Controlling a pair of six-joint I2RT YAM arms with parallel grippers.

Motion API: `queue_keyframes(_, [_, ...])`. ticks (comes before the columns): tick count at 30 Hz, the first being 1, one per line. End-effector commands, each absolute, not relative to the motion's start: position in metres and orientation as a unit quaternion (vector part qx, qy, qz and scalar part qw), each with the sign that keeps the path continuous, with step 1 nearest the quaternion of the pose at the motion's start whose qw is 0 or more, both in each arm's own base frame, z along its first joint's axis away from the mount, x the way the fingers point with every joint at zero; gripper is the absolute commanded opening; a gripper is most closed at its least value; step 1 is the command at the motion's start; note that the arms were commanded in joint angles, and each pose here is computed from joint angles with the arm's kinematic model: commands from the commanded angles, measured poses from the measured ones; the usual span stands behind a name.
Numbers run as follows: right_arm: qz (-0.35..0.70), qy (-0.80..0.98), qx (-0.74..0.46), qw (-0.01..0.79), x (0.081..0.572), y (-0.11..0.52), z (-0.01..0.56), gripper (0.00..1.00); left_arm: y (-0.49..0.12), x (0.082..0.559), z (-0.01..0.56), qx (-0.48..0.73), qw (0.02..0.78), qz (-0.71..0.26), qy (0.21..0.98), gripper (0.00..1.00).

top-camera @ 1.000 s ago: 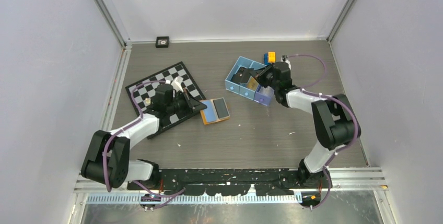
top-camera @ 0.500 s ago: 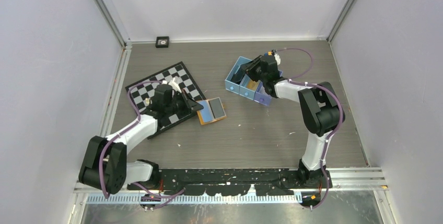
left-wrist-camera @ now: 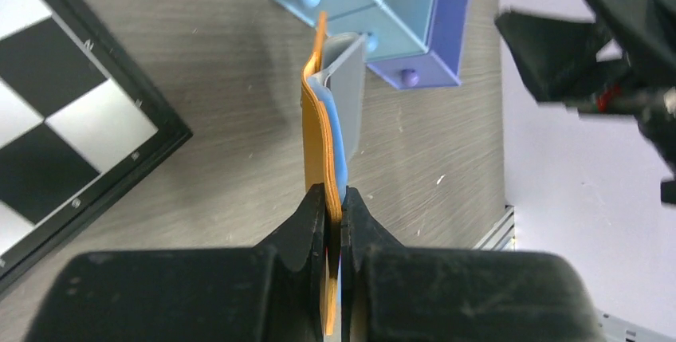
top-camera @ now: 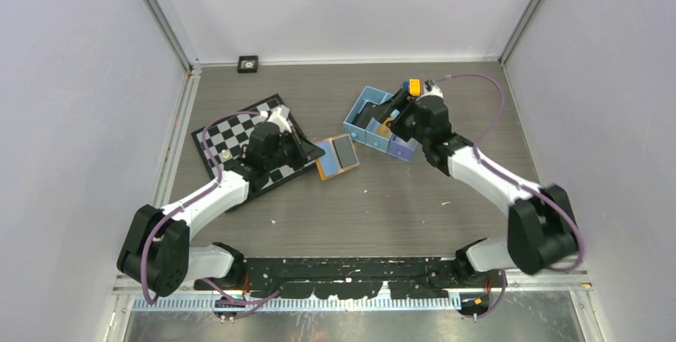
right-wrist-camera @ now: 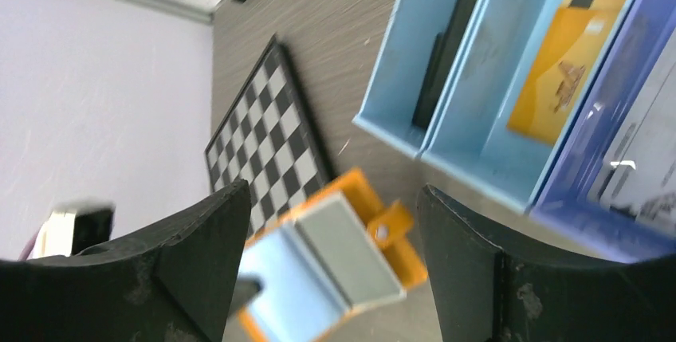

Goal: Take the credit cards out of the card holder
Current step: Place the credit card in the storage box, then remove the credit card from the card holder.

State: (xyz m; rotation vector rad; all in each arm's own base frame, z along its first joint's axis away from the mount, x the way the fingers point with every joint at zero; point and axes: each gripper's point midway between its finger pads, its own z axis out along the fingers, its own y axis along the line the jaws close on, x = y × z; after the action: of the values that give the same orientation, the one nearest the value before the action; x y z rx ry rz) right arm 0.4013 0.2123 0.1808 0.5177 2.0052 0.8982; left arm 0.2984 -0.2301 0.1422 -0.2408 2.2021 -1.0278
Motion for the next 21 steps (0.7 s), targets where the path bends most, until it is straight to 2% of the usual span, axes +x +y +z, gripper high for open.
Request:
queue_keyframes(1, [0.376,0.806,0.148,0.433,0.352,0.211,0.203,0.81,-0.248,0.314,0.178,-0.056,0.385,-0.443,0.808,0.0])
queue_keyframes(4, [0.407,0.793,0.11,0.439,0.326,0.216,0.212,0.82,-0.261,0.308,0.193,-0.032,0.382,-0.486,0.785,0.0])
queue_keyframes(9, [0.466,0.757,0.069,0.452,0.31,0.231,0.206,0.84,-0.265,0.306,0.199,-0.033,0.373,-0.502,0.78,0.0])
queue_keyframes(21, [0.474,0.753,0.021,0.457,0.299,0.236,0.21,0.87,-0.271,0.281,0.229,0.008,0.388,-0.564,0.729,0.0])
